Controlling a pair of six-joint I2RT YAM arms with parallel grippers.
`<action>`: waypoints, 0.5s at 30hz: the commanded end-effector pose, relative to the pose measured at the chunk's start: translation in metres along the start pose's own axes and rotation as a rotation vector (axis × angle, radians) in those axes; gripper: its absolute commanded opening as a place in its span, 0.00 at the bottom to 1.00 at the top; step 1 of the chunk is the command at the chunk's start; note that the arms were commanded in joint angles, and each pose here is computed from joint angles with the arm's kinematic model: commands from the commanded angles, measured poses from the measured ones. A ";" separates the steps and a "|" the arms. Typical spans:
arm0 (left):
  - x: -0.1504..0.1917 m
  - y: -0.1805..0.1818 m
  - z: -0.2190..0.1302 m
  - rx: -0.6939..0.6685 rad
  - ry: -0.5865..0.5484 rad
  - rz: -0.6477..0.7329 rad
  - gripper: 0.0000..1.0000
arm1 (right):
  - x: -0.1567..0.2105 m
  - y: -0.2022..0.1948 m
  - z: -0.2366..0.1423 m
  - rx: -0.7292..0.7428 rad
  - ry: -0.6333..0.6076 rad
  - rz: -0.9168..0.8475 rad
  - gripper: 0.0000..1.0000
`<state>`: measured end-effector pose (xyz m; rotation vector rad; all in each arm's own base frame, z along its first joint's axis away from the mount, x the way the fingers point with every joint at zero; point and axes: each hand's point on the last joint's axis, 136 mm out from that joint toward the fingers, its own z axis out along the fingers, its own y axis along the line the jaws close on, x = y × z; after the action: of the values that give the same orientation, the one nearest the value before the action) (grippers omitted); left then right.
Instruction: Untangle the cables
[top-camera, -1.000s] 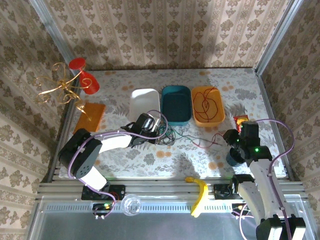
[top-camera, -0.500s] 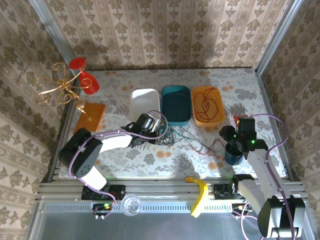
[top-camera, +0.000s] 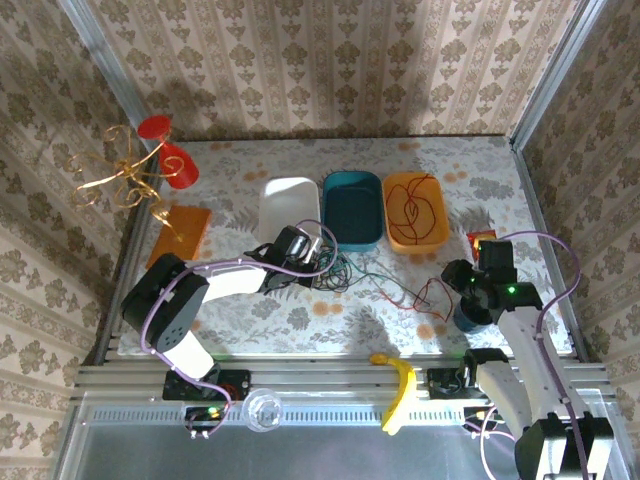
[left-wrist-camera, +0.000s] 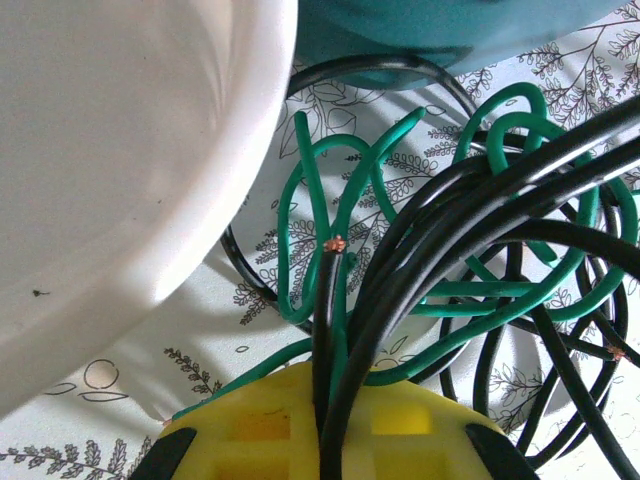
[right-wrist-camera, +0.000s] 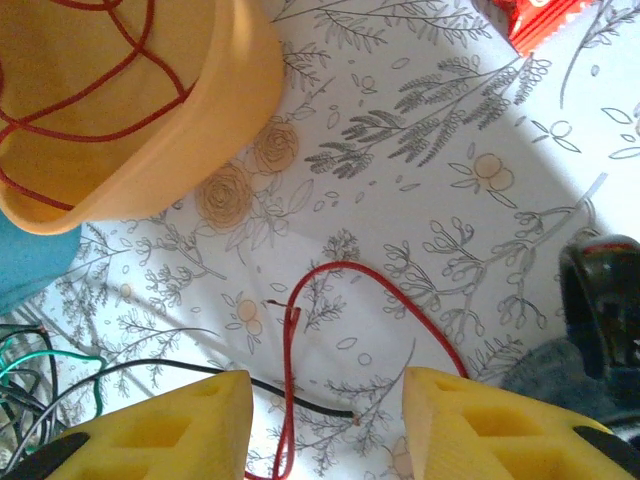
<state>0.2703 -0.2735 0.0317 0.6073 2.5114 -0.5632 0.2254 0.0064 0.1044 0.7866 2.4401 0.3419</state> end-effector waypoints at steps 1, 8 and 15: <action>0.022 0.009 0.007 -0.026 0.093 -0.018 0.00 | -0.004 -0.002 -0.016 0.028 -0.021 -0.020 0.45; 0.021 0.007 0.009 -0.019 0.104 -0.014 0.00 | -0.024 0.037 -0.047 -0.084 -0.098 -0.152 0.45; 0.018 0.006 0.011 -0.017 0.102 -0.011 0.00 | 0.017 0.071 -0.026 -0.060 0.050 -0.391 0.45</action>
<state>0.2735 -0.2792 0.0315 0.6150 2.5192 -0.5741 0.2379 0.0676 0.1642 0.3261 2.4587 0.3908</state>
